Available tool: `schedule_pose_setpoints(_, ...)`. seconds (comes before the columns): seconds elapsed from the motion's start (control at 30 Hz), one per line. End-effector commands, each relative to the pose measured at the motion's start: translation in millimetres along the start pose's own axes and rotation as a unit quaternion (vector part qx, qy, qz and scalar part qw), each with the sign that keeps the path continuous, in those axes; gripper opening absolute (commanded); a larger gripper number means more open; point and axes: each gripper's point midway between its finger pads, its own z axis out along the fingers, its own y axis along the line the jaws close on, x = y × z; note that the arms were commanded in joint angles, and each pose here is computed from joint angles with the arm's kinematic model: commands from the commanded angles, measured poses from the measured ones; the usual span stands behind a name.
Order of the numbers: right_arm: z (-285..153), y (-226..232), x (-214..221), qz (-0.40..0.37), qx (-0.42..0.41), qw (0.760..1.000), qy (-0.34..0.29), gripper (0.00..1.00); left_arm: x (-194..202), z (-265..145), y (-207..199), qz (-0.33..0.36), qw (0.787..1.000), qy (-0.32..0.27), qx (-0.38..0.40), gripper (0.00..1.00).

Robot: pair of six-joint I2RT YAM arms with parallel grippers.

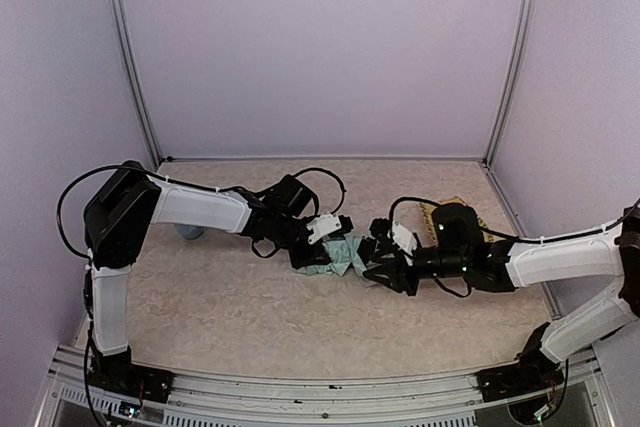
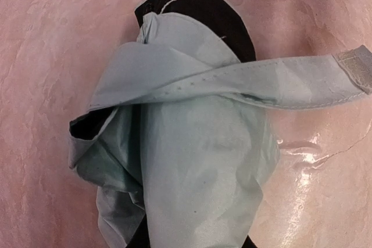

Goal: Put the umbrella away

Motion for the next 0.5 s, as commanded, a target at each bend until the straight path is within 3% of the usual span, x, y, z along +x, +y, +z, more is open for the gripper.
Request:
schedule_pose_setpoints(0.0,-28.5,-52.2,-16.3,0.169,0.026,0.982,-0.076,0.44,84.4,22.4,-11.6,-0.018,0.991,0.135,0.005,0.0)
schedule_pose_setpoints(0.23,-3.6,-88.3,5.9,0.308,-0.012,0.951,-0.027,0.43,83.5,22.0,-12.2,-0.02,0.991,0.134,0.006,0.0)
schedule_pose_setpoints(0.47,22.0,-78.1,40.3,0.391,-0.067,0.918,0.027,0.46,84.3,22.5,-13.3,-0.02,0.99,0.136,0.01,0.0)
